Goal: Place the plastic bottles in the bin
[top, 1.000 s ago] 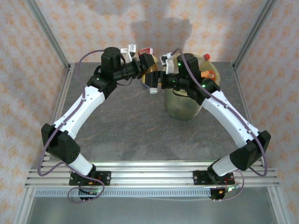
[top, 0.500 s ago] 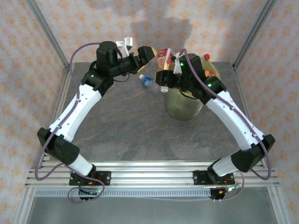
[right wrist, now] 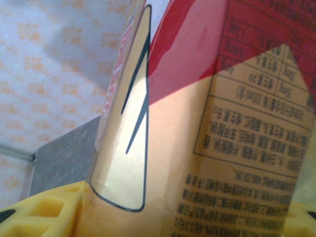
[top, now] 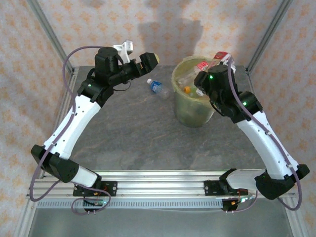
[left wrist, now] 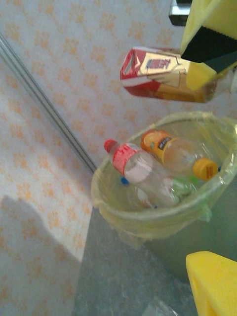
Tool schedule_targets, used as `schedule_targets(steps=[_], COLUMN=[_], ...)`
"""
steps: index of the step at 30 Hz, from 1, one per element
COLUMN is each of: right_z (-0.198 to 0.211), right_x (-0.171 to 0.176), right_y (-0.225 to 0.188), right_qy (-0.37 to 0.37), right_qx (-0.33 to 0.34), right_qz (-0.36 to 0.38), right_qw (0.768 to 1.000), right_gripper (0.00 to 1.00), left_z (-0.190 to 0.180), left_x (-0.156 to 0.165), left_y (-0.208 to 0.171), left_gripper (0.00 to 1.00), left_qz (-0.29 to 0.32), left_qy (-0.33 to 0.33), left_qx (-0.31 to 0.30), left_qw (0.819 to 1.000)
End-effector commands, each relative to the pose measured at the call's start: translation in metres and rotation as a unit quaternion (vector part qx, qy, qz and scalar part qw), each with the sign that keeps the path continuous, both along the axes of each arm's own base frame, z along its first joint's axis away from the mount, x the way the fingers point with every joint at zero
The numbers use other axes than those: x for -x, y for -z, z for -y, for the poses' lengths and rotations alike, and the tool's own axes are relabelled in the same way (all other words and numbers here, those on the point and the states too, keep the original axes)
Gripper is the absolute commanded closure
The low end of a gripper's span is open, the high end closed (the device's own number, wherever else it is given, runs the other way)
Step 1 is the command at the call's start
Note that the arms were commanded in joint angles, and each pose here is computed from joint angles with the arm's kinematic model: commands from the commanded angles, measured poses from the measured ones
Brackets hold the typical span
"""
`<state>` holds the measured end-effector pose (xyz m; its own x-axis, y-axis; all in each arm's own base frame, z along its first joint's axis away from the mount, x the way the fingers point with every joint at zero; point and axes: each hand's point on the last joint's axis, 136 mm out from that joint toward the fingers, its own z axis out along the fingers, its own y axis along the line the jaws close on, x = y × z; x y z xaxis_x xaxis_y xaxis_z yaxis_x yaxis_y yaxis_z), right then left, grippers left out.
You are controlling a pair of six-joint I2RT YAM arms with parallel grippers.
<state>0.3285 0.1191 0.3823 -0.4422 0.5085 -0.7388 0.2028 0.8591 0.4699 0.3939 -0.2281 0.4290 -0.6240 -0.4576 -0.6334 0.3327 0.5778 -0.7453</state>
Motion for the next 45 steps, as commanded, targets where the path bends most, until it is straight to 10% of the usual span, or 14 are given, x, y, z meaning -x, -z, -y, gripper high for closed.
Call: schedule_targets(steps=[1,45], right_z=[0.022,0.006], right_x=[-0.001,-0.019], right_y=[0.014,0.052], right_qy=[0.071,0.103], right_qx=[-0.007,-0.293], right_qz=[-0.010,-0.057], right_qw=[0.997,0.949], right_gripper=[0.48,0.38], left_z=[-0.010,-0.012], left_x=[0.003,-0.008], left_y=[0.005,0.040], left_gripper=[0.00,0.00], left_qz=[0.009,-0.021], left_qy=[-0.012,-0.021], left_qx=[-0.030,-0.071], left_qw=[0.999,0.997])
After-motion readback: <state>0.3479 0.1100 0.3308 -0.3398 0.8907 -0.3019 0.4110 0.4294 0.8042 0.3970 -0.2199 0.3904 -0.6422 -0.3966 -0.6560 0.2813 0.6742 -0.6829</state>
